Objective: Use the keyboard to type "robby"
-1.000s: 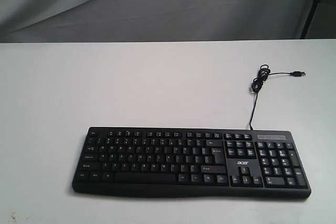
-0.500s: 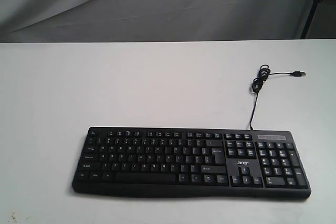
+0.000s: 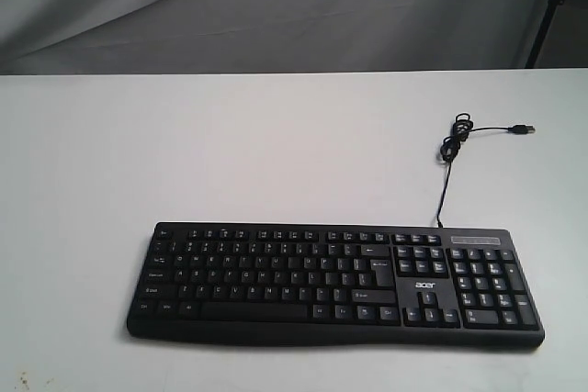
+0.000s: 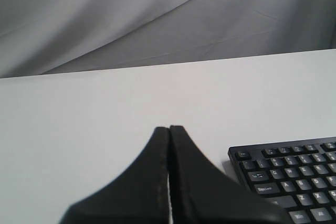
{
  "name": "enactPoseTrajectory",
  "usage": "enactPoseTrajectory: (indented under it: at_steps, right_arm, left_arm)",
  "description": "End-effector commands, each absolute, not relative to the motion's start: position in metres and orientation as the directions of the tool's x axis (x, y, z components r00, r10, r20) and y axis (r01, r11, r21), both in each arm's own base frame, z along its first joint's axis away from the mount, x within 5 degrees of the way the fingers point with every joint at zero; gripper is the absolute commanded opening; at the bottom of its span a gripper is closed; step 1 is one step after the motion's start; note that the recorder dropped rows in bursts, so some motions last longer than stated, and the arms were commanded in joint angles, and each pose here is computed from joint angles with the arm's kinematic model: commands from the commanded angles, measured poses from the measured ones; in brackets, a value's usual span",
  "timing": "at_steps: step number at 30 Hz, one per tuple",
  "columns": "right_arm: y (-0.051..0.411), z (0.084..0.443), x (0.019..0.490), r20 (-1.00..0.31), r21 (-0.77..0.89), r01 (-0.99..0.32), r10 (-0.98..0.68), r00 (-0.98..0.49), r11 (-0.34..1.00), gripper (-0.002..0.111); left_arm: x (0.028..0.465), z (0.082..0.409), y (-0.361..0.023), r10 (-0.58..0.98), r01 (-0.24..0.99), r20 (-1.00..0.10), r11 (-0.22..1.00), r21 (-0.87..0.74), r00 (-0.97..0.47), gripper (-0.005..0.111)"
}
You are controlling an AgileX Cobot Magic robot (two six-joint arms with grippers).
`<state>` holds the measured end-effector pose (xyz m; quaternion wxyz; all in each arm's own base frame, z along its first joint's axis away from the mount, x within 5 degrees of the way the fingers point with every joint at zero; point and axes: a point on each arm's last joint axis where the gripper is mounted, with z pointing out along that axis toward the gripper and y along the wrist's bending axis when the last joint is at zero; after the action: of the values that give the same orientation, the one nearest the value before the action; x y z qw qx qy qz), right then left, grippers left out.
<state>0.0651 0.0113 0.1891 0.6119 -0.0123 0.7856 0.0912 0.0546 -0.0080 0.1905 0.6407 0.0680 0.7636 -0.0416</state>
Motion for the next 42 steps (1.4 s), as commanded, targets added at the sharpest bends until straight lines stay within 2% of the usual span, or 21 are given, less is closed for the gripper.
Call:
enactPoseTrajectory:
  at_steps: [1, 42]
  right_arm:
    - [0.0106, 0.1848, 0.0621, -0.958, 0.113, -0.125, 0.075, -0.276, 0.986, 0.000]
    - [0.0111, 0.1848, 0.0621, -0.955, 0.135, -0.124, 0.096, -0.279, 0.983, 0.000]
  left_arm:
    - [0.0545, 0.1899, -0.0083, 0.052, 0.163, -0.985, 0.986, 0.026, -0.163, 0.000]
    - [0.0545, 0.1899, -0.0083, 0.052, 0.163, -0.985, 0.986, 0.026, -0.163, 0.000]
